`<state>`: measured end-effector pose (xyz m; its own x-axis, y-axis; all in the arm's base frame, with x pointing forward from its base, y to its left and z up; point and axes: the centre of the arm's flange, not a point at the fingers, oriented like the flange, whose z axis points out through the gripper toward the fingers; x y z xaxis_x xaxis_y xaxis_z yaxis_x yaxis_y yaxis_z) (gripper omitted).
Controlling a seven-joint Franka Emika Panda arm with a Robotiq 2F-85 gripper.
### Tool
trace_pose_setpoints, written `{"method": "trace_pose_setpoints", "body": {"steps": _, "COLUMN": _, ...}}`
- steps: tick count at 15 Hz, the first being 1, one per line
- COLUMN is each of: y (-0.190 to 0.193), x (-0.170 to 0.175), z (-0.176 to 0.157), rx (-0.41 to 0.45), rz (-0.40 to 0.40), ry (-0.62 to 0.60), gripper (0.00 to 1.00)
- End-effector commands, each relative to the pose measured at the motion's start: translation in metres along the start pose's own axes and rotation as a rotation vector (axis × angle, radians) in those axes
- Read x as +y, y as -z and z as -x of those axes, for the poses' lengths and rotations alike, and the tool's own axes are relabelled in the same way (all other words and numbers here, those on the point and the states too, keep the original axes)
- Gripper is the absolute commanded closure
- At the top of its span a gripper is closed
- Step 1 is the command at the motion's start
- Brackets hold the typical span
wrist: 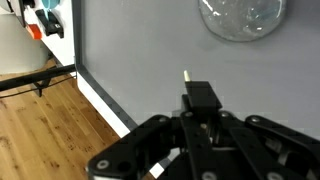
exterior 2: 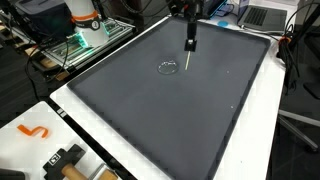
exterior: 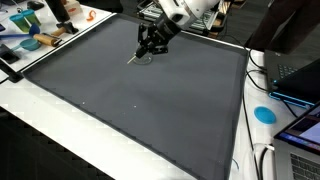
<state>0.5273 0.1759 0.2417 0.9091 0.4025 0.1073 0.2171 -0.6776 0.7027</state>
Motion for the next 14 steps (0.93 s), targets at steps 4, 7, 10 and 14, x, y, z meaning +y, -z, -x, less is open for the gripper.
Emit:
{"method": "trace_pose_setpoints", "body": {"steps": 4, "y": -0.007, "x": 0.006, "z": 0.0, "rx": 0.015, "rz": -0.007, "ry": -0.02, "gripper": 0.97}}
{"method": "trace_pose_setpoints", "body": {"steps": 7, "y": -0.006, "x": 0.014, "z": -0.001, "rx": 0.025, "rz": -0.034, "ry": -0.037, "gripper": 0.97}}
{"method": "trace_pose_setpoints", "body": {"steps": 10, "y": -0.005, "x": 0.024, "z": -0.001, "rx": 0.04, "rz": -0.066, "ry": -0.058, "gripper": 0.97}}
{"method": "trace_pose_setpoints", "body": {"steps": 14, "y": -0.002, "x": 0.043, "z": -0.001, "rx": 0.064, "rz": -0.12, "ry": -0.098, "gripper": 0.97}}
